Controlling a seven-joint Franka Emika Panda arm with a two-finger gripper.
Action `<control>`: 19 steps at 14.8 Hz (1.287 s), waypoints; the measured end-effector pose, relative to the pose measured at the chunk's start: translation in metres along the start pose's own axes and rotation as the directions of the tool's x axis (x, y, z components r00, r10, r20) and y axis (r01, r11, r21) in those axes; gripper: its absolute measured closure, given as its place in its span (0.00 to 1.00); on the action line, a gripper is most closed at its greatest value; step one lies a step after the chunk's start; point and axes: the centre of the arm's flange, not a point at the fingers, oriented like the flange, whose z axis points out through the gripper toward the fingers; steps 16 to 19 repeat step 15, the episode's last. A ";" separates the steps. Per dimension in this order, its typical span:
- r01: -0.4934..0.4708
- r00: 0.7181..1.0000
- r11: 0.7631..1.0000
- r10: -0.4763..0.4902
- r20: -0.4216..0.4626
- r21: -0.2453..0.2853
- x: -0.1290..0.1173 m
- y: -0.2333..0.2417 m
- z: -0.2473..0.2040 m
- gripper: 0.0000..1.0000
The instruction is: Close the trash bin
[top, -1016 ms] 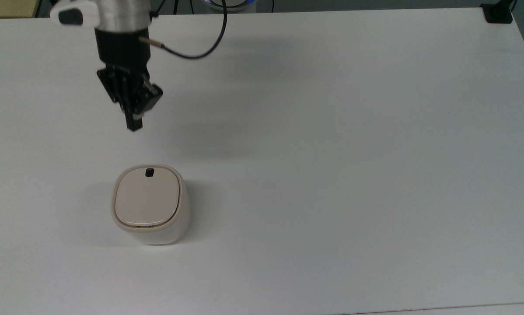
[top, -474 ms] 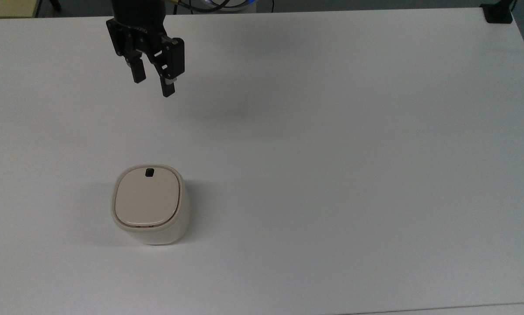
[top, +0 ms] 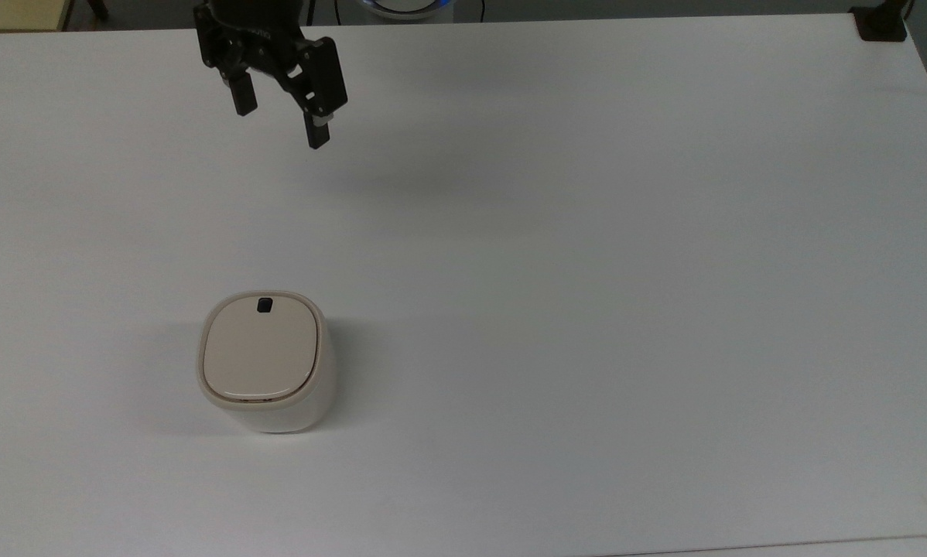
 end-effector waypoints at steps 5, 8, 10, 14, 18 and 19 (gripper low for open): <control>0.129 0.986 0.991 -0.126 0.107 -0.019 -0.038 -0.017 -0.039 0.00; 0.318 0.933 0.948 -0.312 0.180 -0.004 -0.065 -0.027 -0.060 0.00; 0.435 0.879 0.900 -0.429 0.207 0.015 -0.075 -0.031 -0.064 0.00; 0.538 0.819 0.843 -0.525 0.232 0.007 -0.076 -0.029 -0.055 0.00; 0.547 0.814 0.837 -0.530 0.237 -0.004 -0.076 -0.029 -0.052 0.00; 0.547 0.814 0.837 -0.530 0.237 -0.004 -0.076 -0.029 -0.052 0.00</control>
